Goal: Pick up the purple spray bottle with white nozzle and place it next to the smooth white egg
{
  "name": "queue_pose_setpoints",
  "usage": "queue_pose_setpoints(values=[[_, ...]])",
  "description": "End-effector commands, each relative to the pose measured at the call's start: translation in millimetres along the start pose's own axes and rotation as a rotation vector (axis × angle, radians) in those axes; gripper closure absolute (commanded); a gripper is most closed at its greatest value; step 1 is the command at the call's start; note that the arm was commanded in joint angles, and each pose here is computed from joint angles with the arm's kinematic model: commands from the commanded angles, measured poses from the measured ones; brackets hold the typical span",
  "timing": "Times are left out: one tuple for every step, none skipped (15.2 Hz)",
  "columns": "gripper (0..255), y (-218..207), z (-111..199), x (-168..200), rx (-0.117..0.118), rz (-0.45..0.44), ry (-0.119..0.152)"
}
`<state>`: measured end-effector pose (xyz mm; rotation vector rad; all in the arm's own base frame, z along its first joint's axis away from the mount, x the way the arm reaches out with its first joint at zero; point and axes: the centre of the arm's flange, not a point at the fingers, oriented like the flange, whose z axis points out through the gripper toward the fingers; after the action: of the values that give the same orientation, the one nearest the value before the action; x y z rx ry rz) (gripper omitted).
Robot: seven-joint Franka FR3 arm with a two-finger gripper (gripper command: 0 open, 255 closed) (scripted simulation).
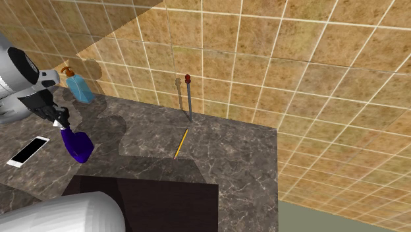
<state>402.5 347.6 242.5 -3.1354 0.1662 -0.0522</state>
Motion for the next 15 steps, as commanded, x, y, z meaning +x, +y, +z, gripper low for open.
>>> queue_pose_setpoints(values=[[0, 0.0, -0.1, 0.0, 0.0, 0.0, 0.0], [0, 0.0, -0.1, 0.0, 0.0, 0.0, 0.0], [0, 0.0, -0.1, 0.0, 0.0, 0.0, 0.0], [0, 0.0, -0.1, 0.0, 0.0, 0.0, 0.0], [0, 0.0, -0.1, 0.0, 0.0, 0.0, 0.0], [0, 0.0, -0.1, 0.0, 0.0, 0.0, 0.0], [0, 0.0, -13.3, 0.0, 0.0, 0.0, 0.0], [0, 0.0, -26.5, 0.0, 0.0, 0.0, 0.0], [0, 0.0, -39.7, 0.0, 0.0, 0.0, 0.0], [0, 0.0, -50.1, 0.0, 0.0, 0.0, 0.0], [0, 0.0, -50.1, 0.0, 0.0, 0.0, 0.0], [0, 0.0, -50.0, 0.0, 0.0, 0.0, 0.0], [0, 0.0, -50.0, 0.0, 0.0, 0.0, 0.0], [0, 0.0, -50.1, 0.0, 0.0, 0.0, 0.0], [0, 0.0, -50.1, 0.0, 0.0, 0.0, 0.0]])
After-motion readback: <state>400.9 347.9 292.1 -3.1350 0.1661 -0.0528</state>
